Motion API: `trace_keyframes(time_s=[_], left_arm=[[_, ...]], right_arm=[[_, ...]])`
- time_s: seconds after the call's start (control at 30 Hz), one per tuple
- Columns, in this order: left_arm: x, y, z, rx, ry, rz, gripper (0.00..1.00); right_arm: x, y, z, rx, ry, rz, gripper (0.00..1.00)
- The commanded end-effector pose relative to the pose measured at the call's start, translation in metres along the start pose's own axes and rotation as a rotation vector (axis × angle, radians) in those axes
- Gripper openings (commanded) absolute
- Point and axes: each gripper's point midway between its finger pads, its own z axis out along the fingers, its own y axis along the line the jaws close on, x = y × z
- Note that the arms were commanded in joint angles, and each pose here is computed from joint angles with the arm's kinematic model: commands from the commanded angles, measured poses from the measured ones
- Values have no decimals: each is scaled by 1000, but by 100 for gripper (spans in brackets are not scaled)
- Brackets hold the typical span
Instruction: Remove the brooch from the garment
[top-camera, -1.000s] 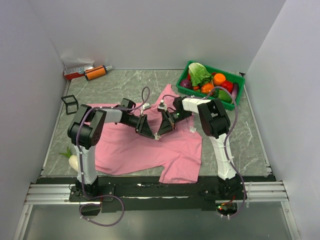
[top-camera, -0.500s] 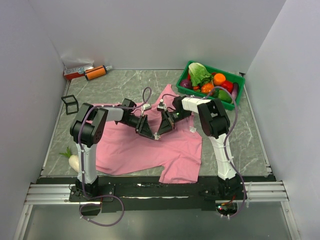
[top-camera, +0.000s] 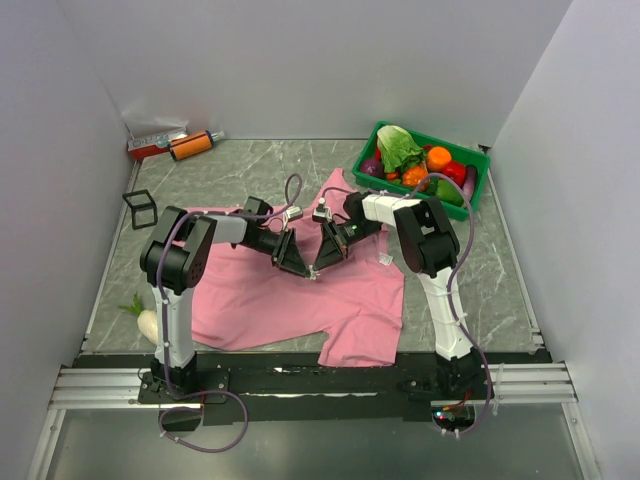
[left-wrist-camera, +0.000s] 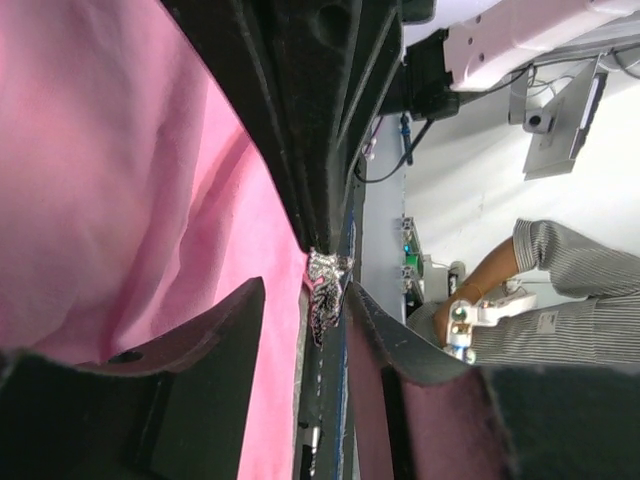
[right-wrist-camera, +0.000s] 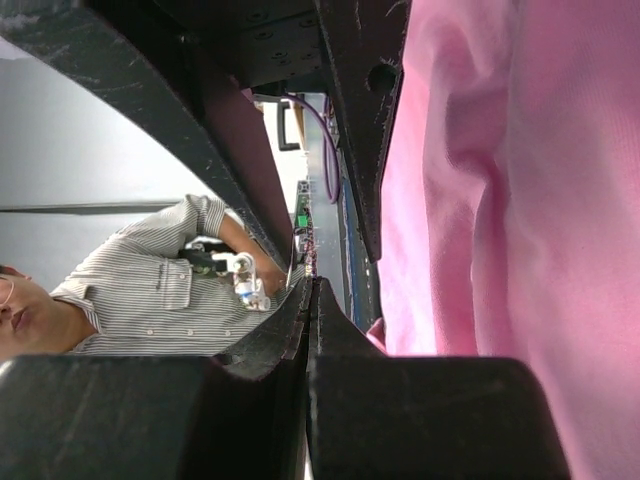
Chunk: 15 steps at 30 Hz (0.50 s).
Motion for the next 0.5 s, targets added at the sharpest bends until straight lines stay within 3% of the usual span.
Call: trace_keyframes(time_s=[0.0, 0.17, 0.47], left_arm=[[-6, -26, -2, 98, 13, 133, 46], [-7, -34, -11, 202, -66, 164, 46], [-5, -37, -4, 197, -28, 170, 41]], right_arm=[[-13, 39, 2, -105, -29, -71, 0], [-13, 39, 2, -96, -27, -80, 0], [-12, 39, 1, -93, -28, -80, 0]])
